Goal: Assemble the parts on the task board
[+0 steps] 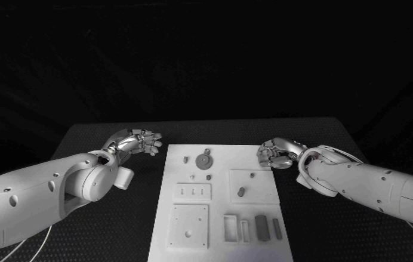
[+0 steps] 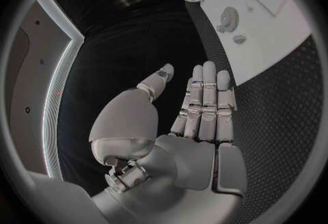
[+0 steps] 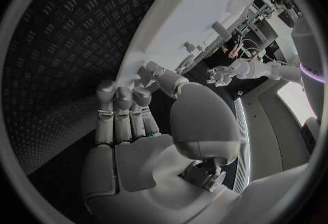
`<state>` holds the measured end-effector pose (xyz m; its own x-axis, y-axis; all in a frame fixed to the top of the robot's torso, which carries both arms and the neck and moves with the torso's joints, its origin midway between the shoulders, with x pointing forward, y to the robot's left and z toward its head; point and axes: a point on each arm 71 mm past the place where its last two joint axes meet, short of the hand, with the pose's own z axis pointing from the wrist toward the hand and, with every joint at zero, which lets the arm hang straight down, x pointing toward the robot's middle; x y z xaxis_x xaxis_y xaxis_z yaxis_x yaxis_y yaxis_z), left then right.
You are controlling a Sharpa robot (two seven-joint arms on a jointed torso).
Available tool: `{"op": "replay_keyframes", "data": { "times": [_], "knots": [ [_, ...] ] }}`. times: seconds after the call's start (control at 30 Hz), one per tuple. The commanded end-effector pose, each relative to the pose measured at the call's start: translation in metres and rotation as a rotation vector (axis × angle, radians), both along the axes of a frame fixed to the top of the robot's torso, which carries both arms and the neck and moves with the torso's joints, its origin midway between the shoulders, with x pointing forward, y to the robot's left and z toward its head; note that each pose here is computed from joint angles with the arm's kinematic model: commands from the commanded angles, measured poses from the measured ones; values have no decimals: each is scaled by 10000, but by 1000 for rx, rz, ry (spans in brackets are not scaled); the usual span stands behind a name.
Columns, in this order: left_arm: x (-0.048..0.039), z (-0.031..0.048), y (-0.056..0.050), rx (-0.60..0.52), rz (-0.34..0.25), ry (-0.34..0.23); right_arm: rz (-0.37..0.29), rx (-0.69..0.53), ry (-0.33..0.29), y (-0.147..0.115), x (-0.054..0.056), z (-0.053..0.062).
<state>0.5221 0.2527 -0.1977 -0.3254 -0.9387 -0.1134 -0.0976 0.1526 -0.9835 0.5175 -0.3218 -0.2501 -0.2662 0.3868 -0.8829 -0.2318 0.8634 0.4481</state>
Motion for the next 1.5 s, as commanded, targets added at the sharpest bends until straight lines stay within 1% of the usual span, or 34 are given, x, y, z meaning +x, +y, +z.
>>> {"op": "replay_keyframes", "data": {
  "times": [0.03,0.4,0.53,1.0,1.27,1.4,1.5],
  "knots": [
    [-5,11,-20,-7,-18,-7,2,-22,15,-7,-17,-43],
    [-7,11,-17,-7,-18,-6,6,-19,6,10,-20,-40],
    [-8,11,-19,-7,-19,-6,9,-19,16,27,-26,-49],
    [-12,11,-17,-8,-20,-5,-3,-19,14,11,-31,-60],
    [-12,12,-21,-9,-22,-6,-35,5,-12,45,-40,-31],
    [-14,13,-31,-8,-31,-5,-33,13,-19,106,-71,-6],
    [-18,13,-51,-5,-39,-4,-25,6,-33,148,-52,75]
  ]
}}
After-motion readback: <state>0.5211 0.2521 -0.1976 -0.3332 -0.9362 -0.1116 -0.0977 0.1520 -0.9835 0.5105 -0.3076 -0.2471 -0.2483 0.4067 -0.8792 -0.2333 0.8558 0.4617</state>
